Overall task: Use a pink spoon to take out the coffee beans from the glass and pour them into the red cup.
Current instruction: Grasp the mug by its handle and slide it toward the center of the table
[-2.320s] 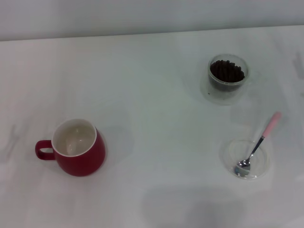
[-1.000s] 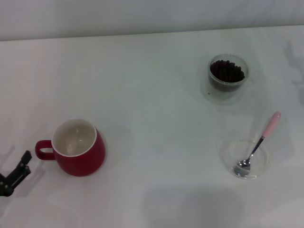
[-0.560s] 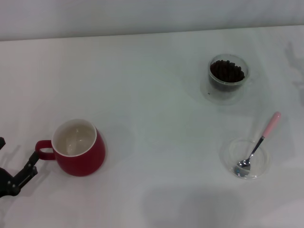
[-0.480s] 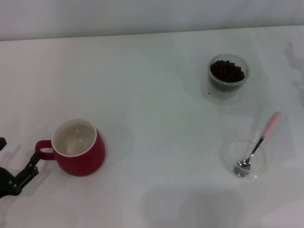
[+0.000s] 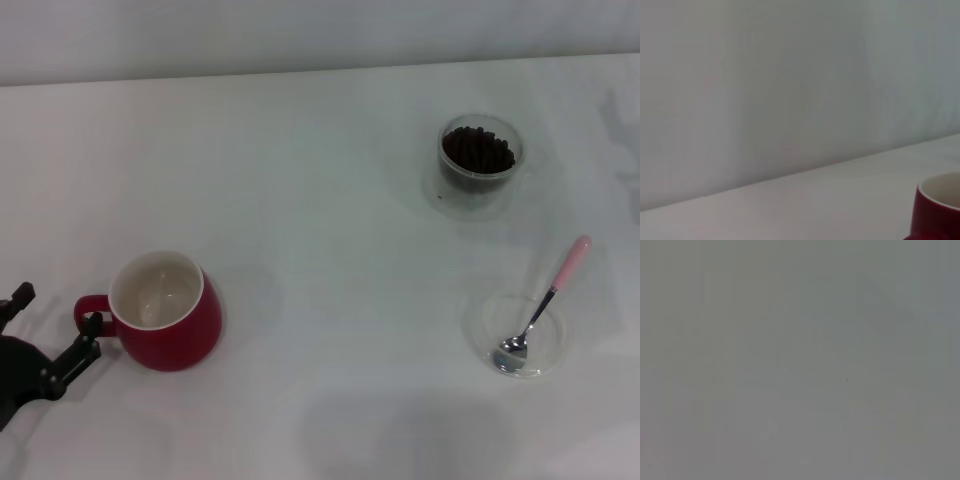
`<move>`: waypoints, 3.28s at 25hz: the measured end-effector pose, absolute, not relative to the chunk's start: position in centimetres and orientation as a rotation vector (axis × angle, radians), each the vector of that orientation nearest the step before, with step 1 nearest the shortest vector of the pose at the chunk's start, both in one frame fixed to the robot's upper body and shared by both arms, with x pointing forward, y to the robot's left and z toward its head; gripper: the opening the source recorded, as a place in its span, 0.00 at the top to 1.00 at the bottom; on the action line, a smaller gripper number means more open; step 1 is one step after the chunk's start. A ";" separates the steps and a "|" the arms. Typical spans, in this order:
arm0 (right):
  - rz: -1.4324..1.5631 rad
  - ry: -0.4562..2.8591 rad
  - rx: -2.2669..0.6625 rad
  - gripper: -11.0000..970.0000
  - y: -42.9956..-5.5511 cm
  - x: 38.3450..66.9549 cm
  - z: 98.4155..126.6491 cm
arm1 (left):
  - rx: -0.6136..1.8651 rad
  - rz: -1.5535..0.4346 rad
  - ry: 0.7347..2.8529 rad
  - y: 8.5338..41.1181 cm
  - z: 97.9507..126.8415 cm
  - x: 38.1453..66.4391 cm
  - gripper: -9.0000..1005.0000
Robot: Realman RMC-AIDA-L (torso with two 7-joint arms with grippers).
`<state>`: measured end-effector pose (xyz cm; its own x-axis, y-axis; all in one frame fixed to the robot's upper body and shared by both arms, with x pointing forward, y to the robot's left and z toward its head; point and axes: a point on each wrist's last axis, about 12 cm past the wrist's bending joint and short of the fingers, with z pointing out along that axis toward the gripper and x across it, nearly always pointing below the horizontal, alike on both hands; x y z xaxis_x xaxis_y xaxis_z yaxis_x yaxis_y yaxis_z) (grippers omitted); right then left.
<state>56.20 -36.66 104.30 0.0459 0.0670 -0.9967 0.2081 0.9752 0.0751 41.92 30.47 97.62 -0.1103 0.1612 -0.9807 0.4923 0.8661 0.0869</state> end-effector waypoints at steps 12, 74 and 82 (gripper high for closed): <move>-0.110 1.527 0.221 0.12 -36.8 56.1 104.2 | 0.490 -0.318 1.705 29.5 97.2 42.2 0.14; -0.110 1.496 0.198 0.12 -36.8 57.2 105.3 | 0.624 -0.379 1.643 23.4 97.9 46.3 0.86; -0.109 1.498 0.197 0.13 -36.7 57.2 105.3 | 0.674 -0.403 1.601 21.6 98.6 47.3 0.87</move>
